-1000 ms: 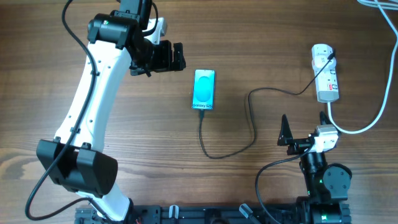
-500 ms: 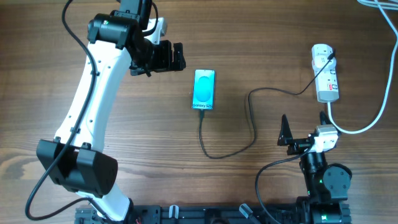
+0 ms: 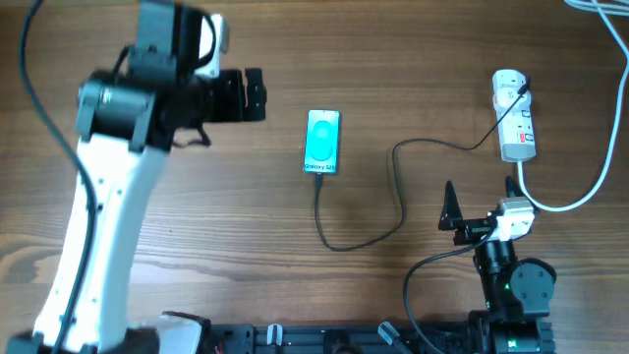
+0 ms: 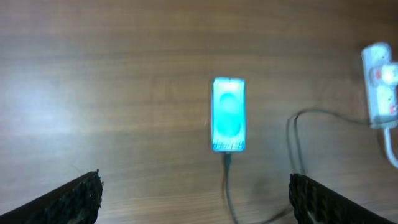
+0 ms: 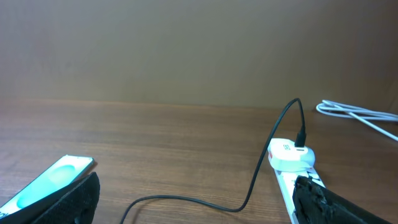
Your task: Plug charger to phone and switch on socket
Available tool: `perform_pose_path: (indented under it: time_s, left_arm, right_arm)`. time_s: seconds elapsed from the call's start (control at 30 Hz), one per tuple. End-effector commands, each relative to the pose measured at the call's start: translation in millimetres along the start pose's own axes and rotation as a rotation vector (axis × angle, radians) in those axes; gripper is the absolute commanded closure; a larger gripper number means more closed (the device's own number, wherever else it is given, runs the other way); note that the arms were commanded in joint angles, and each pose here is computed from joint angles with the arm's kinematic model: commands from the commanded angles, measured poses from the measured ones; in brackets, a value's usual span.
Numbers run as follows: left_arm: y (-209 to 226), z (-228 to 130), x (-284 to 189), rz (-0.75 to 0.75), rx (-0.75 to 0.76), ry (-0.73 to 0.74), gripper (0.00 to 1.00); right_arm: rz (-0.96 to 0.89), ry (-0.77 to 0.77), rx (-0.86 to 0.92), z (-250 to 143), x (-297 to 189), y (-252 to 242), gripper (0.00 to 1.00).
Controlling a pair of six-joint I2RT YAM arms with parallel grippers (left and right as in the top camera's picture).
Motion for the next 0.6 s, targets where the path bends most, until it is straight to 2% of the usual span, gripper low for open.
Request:
perform_pose_path:
  time_s: [0.0, 0.13, 0.2, 0.47, 0.57]
  left_arm:
    - [12, -35, 7, 0.002, 0.005, -0.033, 0.00]
    - [31, -96, 17, 0.013, 0.002, -0.003, 0.00]
    - [35, -111, 14, 0.014, 0.001, -0.016, 0.00]
    - [54, -162, -3, -0.076, -0.011, -0.301, 0.00]
    - [55, -168, -13, -0.075, 0.070, -0.359, 0.00]
  right_arm:
    - [-0.014, -0.010, -0.013, 1, 0, -1, 0.00]
    - [-0.014, -0.010, -0.012, 1, 0, -1, 0.00]
    - [-0.014, -0.010, -0.013, 1, 0, -1, 0.00]
    - [-0.014, -0.010, -0.013, 1, 0, -1, 0.00]
    - [-0.014, -0.010, -0.013, 1, 0, -1, 0.00]
Point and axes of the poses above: each gripper's point midway between its finger pads, its own x axis out along the fingers, its own y axis along the line the jaws close on, z = x × y, the point moved 9 cm from there along -x, back along the fingers, and after that the axes turned 2 degrees about -x, right-handed, at the moved point
